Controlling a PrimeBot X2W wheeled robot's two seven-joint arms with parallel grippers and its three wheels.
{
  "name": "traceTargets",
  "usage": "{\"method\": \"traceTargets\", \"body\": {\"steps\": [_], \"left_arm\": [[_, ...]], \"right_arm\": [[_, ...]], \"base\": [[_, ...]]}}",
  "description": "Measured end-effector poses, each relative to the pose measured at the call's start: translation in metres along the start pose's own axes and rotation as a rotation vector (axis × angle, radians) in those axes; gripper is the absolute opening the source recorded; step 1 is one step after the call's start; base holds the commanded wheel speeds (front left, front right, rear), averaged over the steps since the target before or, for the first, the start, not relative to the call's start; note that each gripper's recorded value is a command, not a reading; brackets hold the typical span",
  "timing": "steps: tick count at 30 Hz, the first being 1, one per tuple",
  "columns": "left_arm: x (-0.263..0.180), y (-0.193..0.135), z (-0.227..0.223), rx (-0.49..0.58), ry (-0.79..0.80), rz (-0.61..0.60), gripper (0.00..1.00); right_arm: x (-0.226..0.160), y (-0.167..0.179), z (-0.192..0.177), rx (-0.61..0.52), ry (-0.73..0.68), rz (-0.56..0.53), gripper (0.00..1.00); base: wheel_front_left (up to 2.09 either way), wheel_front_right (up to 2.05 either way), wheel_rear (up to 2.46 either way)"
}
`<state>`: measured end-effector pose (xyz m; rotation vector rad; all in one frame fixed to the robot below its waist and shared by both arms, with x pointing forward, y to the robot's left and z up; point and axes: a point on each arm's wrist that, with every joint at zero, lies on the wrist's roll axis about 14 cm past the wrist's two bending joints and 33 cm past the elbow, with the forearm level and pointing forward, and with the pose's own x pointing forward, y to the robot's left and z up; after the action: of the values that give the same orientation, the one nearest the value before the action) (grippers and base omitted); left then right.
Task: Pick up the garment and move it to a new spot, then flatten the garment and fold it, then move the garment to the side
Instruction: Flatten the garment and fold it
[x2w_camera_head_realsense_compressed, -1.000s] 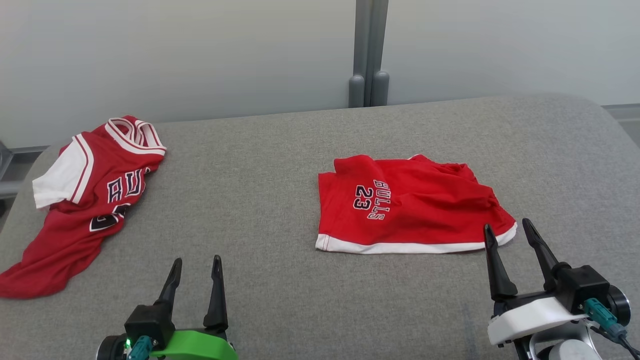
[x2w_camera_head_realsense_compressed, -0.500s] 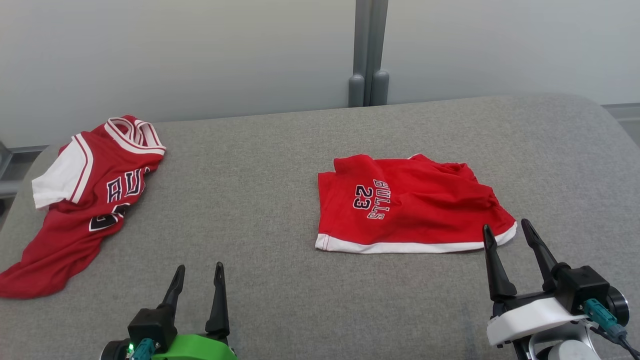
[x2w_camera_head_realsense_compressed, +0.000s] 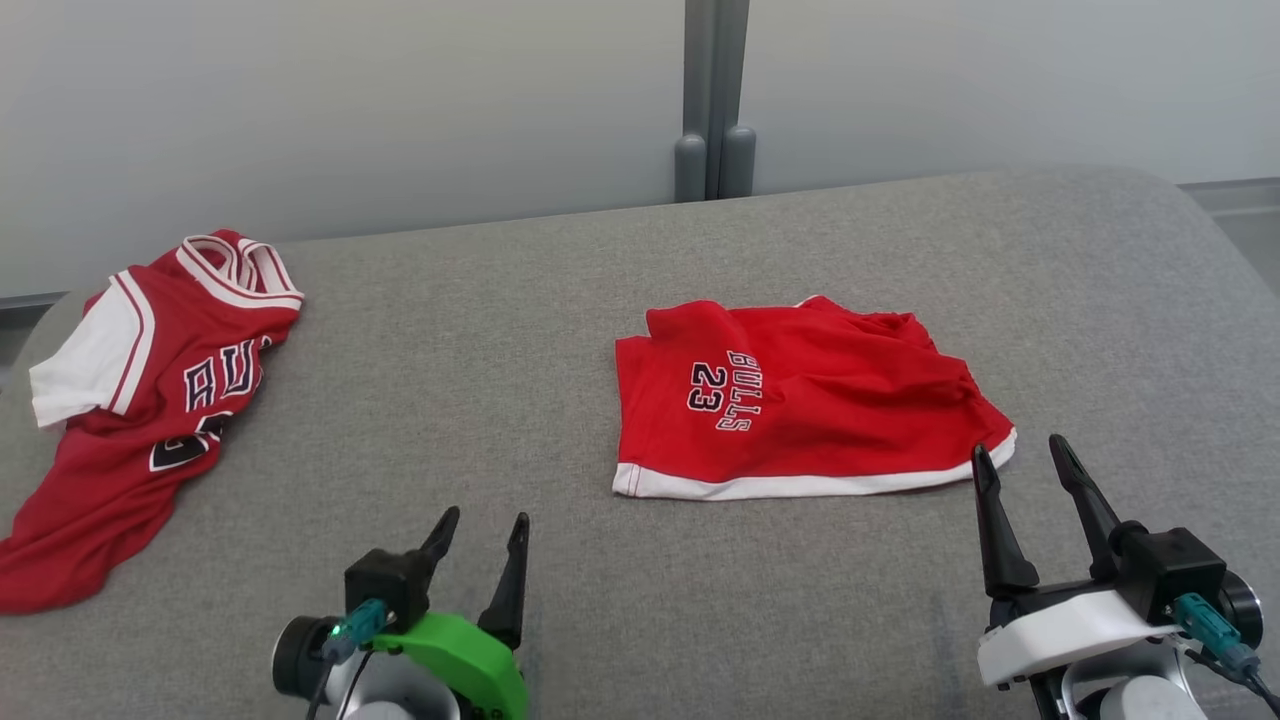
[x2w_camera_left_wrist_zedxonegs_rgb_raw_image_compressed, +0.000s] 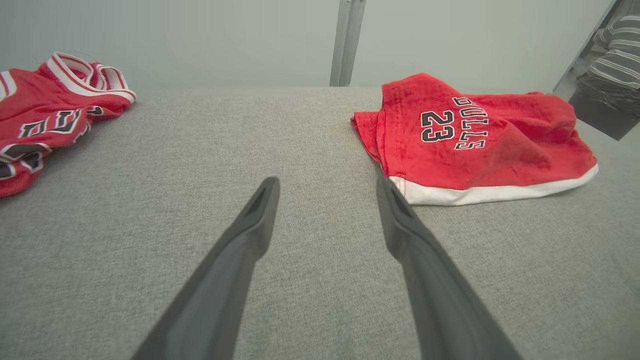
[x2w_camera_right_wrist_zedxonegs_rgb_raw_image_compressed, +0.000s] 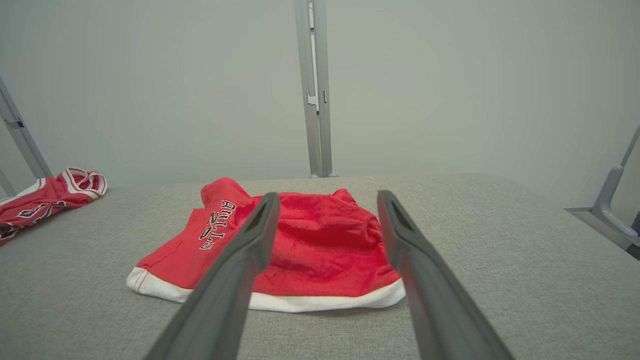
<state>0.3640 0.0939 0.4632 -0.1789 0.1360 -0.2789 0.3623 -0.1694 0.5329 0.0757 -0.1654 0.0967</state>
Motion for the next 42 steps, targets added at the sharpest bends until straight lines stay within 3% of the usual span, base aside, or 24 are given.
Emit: {"method": "traceTargets", "body": {"steps": [13, 27, 42], "left_arm": [[0.045, -0.047, -0.044, 0.007, 0.23, -0.192, 1.0], [0.075, -0.071, -0.077, -0.005, 0.333, -0.271, 1.0], [0.087, -0.069, -0.086, -0.009, 0.353, -0.261, 1.0]], "right_arm": [[-0.005, -0.021, -0.002, -0.008, 0.01, -0.065, 1.0], [-0.014, -0.049, -0.01, -0.028, 0.045, -0.154, 1.0], [-0.017, -0.059, -0.013, -0.035, 0.06, -0.184, 1.0]], "base": [[0.0, 0.0, 0.0], [0.0, 0.0, 0.0], [0.0, 0.0, 0.0]]}}
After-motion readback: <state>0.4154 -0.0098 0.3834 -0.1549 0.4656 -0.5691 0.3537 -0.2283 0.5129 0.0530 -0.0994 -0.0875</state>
